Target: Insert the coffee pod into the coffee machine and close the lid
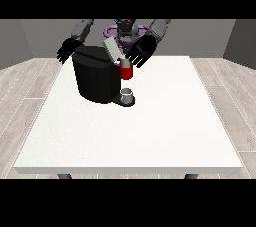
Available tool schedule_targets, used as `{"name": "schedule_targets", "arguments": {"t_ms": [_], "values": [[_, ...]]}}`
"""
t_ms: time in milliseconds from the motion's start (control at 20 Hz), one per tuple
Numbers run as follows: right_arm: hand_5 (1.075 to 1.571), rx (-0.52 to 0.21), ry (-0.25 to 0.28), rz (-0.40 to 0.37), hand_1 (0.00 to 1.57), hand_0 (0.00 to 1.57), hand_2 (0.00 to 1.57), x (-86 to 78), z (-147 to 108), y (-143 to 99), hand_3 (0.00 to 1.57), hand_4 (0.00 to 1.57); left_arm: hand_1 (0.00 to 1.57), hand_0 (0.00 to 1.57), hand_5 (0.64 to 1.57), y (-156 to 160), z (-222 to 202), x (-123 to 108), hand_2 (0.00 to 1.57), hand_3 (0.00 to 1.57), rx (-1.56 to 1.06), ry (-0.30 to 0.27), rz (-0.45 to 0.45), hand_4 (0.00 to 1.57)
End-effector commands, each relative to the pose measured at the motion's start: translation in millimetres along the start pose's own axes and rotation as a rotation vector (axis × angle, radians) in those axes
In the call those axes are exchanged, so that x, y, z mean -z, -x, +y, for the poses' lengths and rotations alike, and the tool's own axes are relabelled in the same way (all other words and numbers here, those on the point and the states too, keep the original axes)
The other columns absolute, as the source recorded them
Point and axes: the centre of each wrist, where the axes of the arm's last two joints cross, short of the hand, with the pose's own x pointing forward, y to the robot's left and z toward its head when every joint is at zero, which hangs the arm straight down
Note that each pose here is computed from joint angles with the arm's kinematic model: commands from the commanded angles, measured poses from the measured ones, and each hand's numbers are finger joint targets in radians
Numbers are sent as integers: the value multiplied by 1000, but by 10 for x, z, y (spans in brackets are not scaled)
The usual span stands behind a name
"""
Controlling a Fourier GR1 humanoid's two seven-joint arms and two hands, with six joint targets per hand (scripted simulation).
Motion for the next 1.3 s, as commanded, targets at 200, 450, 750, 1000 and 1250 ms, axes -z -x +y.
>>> {"name": "schedule_targets", "arguments": {"t_ms": [200,450,750,1000,1250], "values": [[1571,-15,-34,17,0,0,0,-130,10,40,0,403,1196,1196,1571,180,-82,-53,1240,1142,-18,23,54,466],[1571,-10,12,14,0,0,0,-180,31,143,0,380,1152,1152,1571,148,-87,-57,1178,1020,20,13,-5,450],[1571,-2,12,-12,0,0,0,-4,-88,-38,0,431,1066,1066,1571,79,64,-23,1116,945,36,12,11,380],[1571,3,-3,-12,0,0,0,-59,6,-40,0,415,1064,1064,1571,205,-37,-84,1117,952,72,12,-9,360],[1571,11,18,3,0,0,0,1,17,-4,0,411,0,0,1571,123,-8,-56,378,112,148,100,-32,0]]}}
